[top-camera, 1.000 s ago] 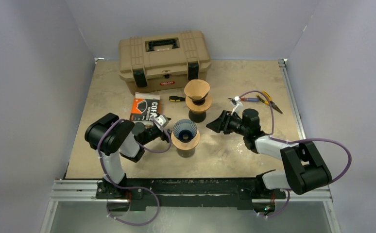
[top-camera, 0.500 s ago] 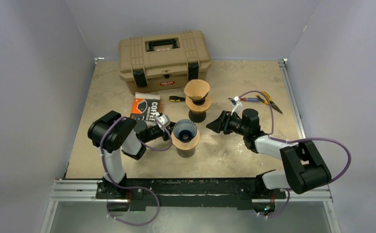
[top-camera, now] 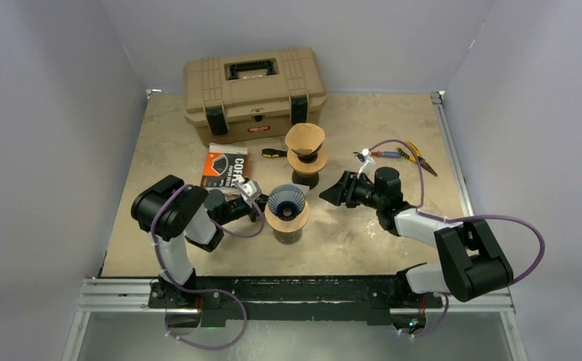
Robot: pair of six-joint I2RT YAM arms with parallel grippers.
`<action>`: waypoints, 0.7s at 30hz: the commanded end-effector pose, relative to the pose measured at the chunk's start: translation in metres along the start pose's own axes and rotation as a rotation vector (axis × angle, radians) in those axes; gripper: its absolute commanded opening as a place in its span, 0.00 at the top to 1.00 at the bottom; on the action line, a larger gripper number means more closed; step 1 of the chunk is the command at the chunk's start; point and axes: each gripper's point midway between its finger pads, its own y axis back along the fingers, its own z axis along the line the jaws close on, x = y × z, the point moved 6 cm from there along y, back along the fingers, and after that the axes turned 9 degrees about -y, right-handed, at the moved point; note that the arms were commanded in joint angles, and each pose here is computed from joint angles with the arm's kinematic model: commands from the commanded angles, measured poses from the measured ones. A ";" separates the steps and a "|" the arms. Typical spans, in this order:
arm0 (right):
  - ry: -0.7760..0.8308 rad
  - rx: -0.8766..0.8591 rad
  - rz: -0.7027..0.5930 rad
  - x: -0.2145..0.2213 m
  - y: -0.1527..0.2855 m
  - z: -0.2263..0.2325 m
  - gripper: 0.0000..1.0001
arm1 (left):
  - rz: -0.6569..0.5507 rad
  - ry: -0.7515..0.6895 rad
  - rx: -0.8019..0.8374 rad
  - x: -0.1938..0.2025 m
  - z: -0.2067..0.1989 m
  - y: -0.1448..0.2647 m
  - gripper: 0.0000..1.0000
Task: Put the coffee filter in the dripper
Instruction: Pick up the coffee filter from the center of the board.
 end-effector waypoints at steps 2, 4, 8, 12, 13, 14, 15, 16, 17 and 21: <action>0.060 -0.028 -0.047 -0.018 0.004 0.017 0.39 | -0.243 -0.130 -0.120 -0.063 0.010 0.011 1.00; 0.069 -0.032 -0.058 -0.021 0.007 0.022 0.37 | -0.255 -0.107 -0.176 -0.070 0.010 0.020 1.00; 0.086 -0.034 -0.087 -0.027 0.016 0.033 0.30 | -0.285 -0.025 -0.349 -0.080 0.013 0.047 1.00; 0.120 -0.034 -0.135 -0.038 0.029 0.050 0.23 | -0.333 0.046 -0.498 -0.097 0.018 0.069 1.00; 0.131 -0.036 -0.149 -0.041 0.033 0.054 0.22 | -0.343 0.065 -0.536 -0.101 0.021 0.073 1.00; 0.142 -0.036 -0.165 -0.044 0.037 0.059 0.20 | -0.341 0.087 -0.571 -0.103 0.023 0.076 1.00; 0.151 -0.039 -0.178 -0.046 0.041 0.064 0.19 | -0.345 0.103 -0.598 -0.109 0.026 0.079 1.00; 0.161 -0.039 -0.194 -0.050 0.045 0.069 0.17 | -0.341 0.117 -0.624 -0.115 0.029 0.081 1.00; 0.165 -0.038 -0.202 -0.052 0.049 0.073 0.16 | -0.324 0.128 -0.639 -0.121 0.032 0.082 1.00; 0.202 -0.069 -0.249 -0.061 0.065 0.095 0.09 | -0.276 0.154 -0.690 -0.160 0.040 0.090 1.00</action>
